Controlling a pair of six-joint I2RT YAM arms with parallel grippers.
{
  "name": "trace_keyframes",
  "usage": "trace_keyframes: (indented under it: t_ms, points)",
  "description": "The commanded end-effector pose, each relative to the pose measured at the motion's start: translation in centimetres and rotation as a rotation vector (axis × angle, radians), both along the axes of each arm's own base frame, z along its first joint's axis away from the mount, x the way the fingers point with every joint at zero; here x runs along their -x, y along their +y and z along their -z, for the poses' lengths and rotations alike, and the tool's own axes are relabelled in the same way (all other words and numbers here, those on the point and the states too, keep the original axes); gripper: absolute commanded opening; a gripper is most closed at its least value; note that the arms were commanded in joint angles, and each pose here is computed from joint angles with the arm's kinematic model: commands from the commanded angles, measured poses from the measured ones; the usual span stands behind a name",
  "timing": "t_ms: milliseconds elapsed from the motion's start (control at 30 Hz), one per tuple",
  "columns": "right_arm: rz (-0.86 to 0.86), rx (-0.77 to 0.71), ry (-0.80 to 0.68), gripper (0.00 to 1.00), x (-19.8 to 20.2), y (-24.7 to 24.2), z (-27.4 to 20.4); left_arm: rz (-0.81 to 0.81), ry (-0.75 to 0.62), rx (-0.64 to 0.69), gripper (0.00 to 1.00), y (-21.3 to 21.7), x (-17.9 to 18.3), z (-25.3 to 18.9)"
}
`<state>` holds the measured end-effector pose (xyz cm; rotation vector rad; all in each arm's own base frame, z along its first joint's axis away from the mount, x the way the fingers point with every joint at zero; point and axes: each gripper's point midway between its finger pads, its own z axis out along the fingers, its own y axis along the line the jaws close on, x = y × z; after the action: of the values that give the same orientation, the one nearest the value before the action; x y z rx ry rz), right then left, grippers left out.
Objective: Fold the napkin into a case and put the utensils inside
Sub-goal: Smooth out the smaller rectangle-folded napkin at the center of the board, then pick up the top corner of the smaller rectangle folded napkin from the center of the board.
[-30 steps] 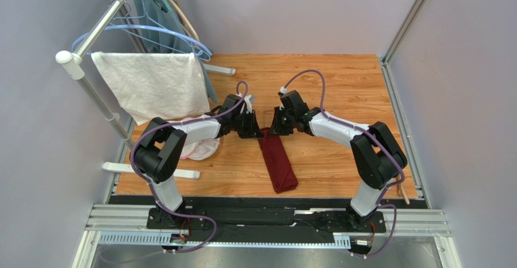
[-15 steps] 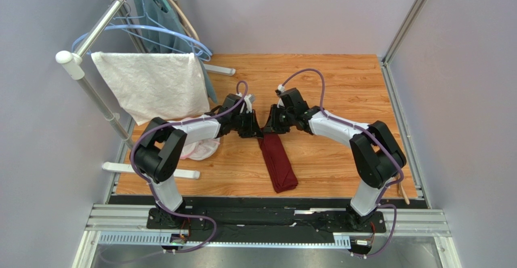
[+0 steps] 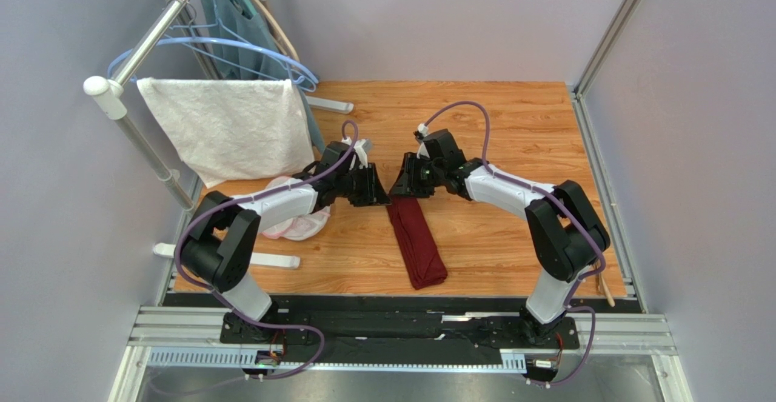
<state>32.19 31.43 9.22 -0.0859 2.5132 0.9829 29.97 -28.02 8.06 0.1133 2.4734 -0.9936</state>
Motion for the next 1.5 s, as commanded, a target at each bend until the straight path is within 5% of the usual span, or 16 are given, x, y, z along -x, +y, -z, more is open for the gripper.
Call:
trace_keyframes:
  t_ms: [0, 100, 367, 767, 1133, 1367, 1467]
  points:
    - [-0.012, -0.034, -0.051, 0.39, -0.5, 0.3, -1.1, -0.030, -0.020, 0.027, 0.30, 0.6, 0.4, -1.7]
    - [-0.027, -0.013, -0.079, 0.42, -0.2, -0.2, -1.0, -0.082, -0.019, 0.026, 0.29, 1.6, 0.3, -2.1]
    - [-0.035, 0.051, -0.205, 0.48, 1.0, -2.8, -2.0, -0.042, 0.086, 0.122, 0.58, -0.7, -0.7, -3.1]
    - [-0.025, 0.123, -0.251, 0.54, 2.1, -5.4, -1.9, 0.007, 0.130, 0.002, 0.61, -1.9, -2.6, -1.4]
    - [-0.086, 0.132, -0.298, 0.50, 1.1, -1.9, -1.5, 0.044, 0.149, -0.008, 0.45, -3.0, -3.3, 0.1]
    - [-0.100, 0.169, -0.348, 0.46, 1.1, -0.1, -0.5, 0.056, 0.139, 0.020, 0.04, -3.1, -3.3, -0.6]
    - [-0.106, 0.204, -0.391, 0.47, 1.2, 0.6, 0.0, 0.053, 0.157, 0.035, 0.01, -3.2, -3.1, -0.7]
